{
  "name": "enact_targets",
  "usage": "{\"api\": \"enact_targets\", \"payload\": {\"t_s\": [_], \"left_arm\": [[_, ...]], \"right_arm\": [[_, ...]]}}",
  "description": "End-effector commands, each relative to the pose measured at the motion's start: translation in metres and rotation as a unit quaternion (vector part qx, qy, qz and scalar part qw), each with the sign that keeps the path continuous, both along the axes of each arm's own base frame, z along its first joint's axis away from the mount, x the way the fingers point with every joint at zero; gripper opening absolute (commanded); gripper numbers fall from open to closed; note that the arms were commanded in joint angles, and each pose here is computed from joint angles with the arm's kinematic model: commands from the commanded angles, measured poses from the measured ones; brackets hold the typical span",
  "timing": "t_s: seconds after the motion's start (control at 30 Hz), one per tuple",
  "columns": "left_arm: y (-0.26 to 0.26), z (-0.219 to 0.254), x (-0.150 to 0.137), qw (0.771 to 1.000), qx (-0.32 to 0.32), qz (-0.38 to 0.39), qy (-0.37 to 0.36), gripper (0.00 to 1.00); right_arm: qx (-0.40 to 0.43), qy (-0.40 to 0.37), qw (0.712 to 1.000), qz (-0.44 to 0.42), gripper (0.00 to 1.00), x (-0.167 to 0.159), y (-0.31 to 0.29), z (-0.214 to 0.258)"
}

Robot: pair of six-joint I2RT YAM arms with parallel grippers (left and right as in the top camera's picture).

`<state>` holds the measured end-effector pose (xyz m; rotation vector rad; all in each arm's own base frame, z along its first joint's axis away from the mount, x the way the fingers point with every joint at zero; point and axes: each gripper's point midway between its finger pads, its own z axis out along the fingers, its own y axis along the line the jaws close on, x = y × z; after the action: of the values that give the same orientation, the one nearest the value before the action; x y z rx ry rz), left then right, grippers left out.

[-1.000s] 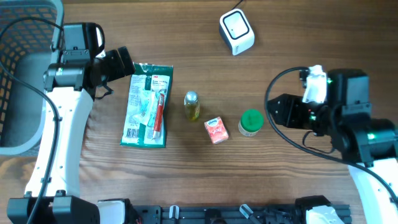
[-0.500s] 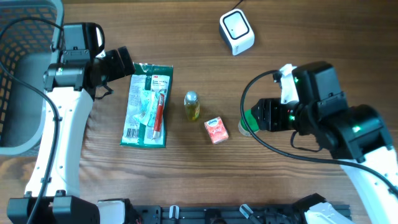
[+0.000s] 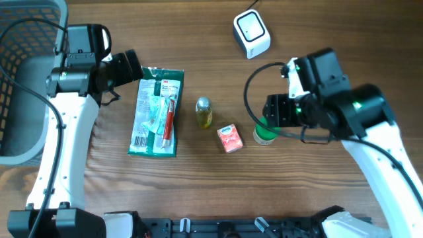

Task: Scan the item barcode
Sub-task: 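Move the right gripper over the green-lidded jar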

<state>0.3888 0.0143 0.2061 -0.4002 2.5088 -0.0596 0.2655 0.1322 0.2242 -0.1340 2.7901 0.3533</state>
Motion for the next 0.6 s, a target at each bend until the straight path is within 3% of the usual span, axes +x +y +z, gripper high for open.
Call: {"api": "enact_targets", "payload": {"t_s": [0.0,0.1,0.13,0.57], "left_arm": [[0.000,0.009,0.002,1.000,-0.005,0.003,-0.012,1.00],[0.000,0.009,0.002,1.000,-0.005,0.003,-0.012,1.00],[0.000,0.009,0.002,1.000,-0.005,0.003,-0.012,1.00],[0.000,0.009,0.002,1.000,-0.005,0.003,-0.012,1.00]], "right_arm": [[-0.046,0.043,0.997,-0.046,0.80,0.005,-0.012,-0.028],[-0.088,0.074,0.987,-0.109,0.99,0.008,-0.026,-0.047],[-0.092,0.082,0.986,-0.112,1.00,0.009,-0.026,-0.052],[-0.112,0.157,0.973,-0.128,1.00,0.017,-0.018,-0.103]]}}
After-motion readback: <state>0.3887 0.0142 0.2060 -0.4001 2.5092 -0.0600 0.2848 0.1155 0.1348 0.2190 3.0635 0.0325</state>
